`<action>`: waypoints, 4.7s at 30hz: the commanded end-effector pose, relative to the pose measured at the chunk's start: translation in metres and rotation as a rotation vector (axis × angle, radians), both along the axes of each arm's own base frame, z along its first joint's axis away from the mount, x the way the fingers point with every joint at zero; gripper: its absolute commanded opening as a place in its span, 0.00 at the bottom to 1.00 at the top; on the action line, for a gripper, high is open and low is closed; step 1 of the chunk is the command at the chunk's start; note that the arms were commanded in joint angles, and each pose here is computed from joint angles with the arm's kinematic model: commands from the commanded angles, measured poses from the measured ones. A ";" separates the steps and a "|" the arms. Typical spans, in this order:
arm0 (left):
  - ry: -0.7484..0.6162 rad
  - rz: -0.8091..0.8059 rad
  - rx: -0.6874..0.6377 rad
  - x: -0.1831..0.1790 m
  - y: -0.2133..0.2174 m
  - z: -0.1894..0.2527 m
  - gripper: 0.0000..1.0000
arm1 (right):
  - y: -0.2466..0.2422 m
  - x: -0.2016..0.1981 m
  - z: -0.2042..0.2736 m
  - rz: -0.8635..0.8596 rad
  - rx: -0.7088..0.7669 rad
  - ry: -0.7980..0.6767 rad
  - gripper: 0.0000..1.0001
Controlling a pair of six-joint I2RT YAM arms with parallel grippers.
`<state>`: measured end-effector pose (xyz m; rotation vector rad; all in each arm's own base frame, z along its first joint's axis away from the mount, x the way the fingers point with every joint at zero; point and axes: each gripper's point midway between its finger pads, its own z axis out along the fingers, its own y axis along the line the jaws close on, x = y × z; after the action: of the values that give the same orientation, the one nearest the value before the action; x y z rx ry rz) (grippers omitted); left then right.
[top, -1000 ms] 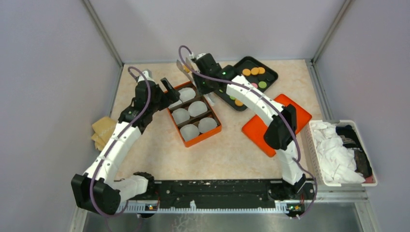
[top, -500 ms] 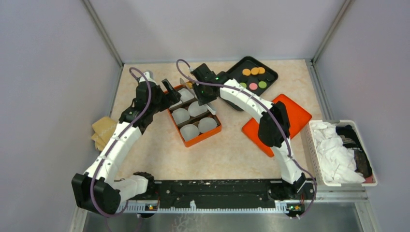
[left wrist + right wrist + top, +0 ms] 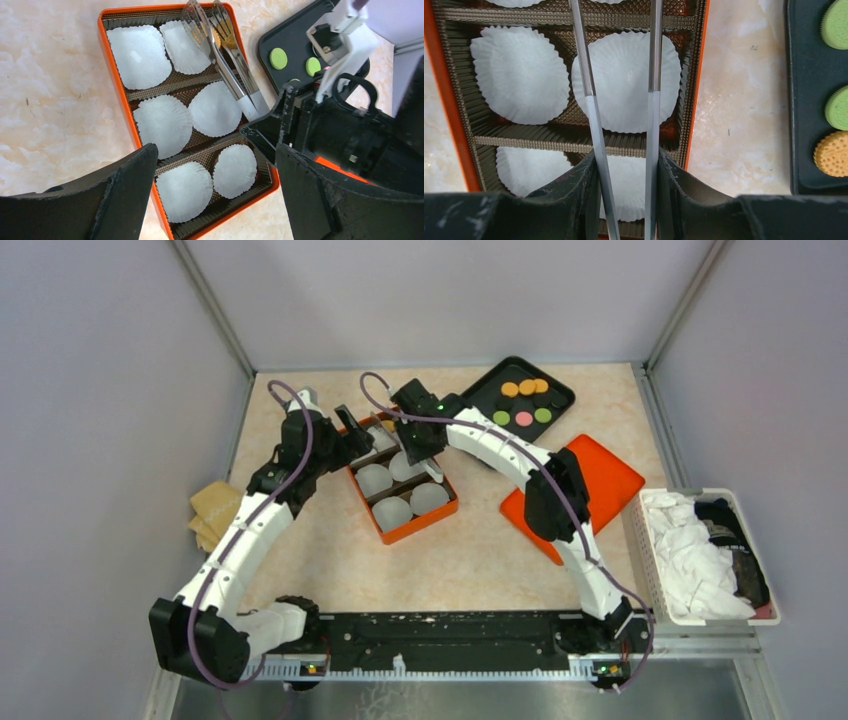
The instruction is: Pack the cookies
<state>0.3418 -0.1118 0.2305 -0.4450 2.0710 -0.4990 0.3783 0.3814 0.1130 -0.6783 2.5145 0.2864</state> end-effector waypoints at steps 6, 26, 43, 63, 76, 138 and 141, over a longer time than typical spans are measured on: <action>-0.034 -0.004 0.001 0.006 0.002 0.003 0.94 | 0.025 0.011 0.024 0.010 0.091 -0.054 0.15; -0.047 -0.046 -0.012 0.005 -0.005 0.001 0.94 | 0.033 0.019 0.038 0.002 0.131 -0.091 0.26; -0.062 -0.090 -0.034 0.003 -0.013 0.002 0.94 | 0.036 0.023 0.039 -0.013 0.145 -0.104 0.40; -0.077 -0.120 -0.037 0.000 -0.017 0.002 0.94 | 0.039 0.027 0.041 -0.024 0.160 -0.115 0.50; -0.066 -0.130 -0.044 -0.001 -0.019 -0.002 0.94 | 0.029 0.021 0.030 -0.027 0.121 -0.100 0.50; -0.098 -0.153 -0.045 -0.003 -0.021 0.014 0.94 | -0.072 0.028 0.122 -0.264 0.017 -0.381 0.37; -0.102 -0.155 -0.046 -0.003 -0.021 0.015 0.94 | -0.086 0.033 0.113 -0.291 0.015 -0.352 0.37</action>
<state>0.3337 -0.1304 0.2195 -0.3153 2.0849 -0.6178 0.3986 0.3187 0.2165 -0.4016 2.2524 0.1018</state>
